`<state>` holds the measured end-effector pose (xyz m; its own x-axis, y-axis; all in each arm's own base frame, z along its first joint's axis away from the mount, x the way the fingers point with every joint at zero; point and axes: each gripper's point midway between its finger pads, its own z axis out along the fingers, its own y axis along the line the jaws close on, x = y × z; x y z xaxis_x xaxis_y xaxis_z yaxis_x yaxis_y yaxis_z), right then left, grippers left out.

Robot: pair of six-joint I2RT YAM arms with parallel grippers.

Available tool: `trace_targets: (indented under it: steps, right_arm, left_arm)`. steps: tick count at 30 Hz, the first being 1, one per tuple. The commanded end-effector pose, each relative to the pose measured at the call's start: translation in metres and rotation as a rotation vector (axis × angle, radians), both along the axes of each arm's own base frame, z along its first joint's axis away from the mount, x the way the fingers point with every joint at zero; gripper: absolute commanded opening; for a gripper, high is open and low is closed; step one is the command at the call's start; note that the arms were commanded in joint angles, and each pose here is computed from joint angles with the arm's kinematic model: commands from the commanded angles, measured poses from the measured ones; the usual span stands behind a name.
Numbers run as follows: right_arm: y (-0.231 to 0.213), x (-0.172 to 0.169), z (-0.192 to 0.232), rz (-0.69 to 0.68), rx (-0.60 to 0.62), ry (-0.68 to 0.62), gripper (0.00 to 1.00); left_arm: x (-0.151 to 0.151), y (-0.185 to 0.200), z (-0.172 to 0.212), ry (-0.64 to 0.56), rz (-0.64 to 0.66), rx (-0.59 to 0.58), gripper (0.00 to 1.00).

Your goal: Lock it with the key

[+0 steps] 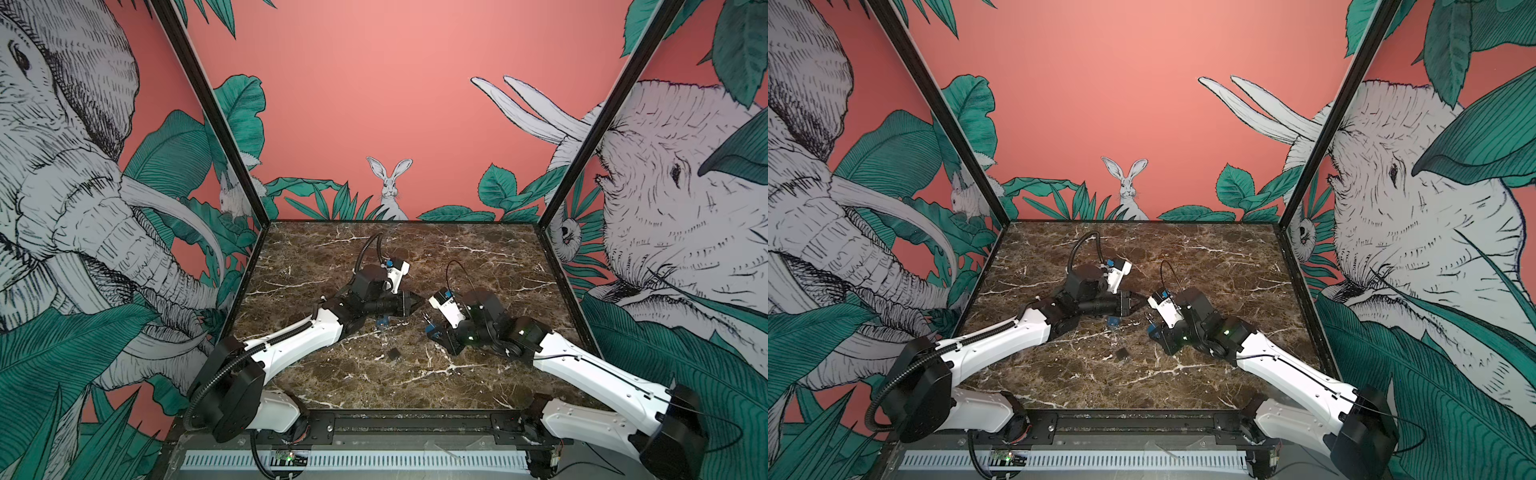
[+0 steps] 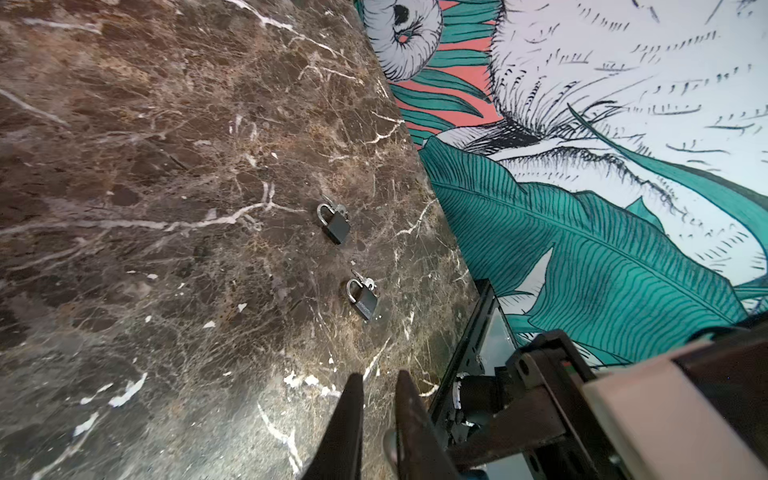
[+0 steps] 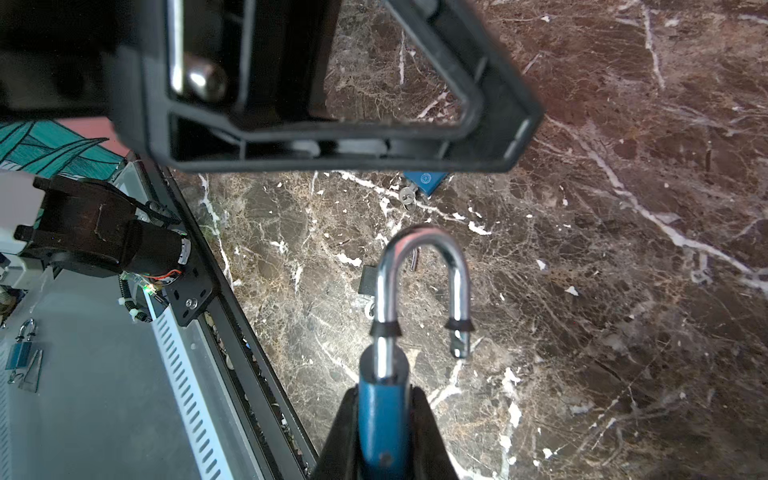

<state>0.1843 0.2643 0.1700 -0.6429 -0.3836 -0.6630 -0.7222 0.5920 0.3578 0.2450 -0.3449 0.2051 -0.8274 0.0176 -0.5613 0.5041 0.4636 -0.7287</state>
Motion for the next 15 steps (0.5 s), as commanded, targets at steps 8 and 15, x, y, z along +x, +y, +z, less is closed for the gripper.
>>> trace_targets:
  steps: [8, 15]
  right_arm:
    - [0.012, 0.004, 0.028, 0.027, 0.068, -0.06, 0.0]
    - [0.014, 0.005, 0.033, 0.026, 0.087, -0.05, 0.0]
  left_arm:
    - [-0.018, -0.005, 0.015, -0.031, -0.106, -0.048, 0.22]
    - [-0.028, 0.004, 0.013, -0.03, -0.108, -0.039, 0.24]
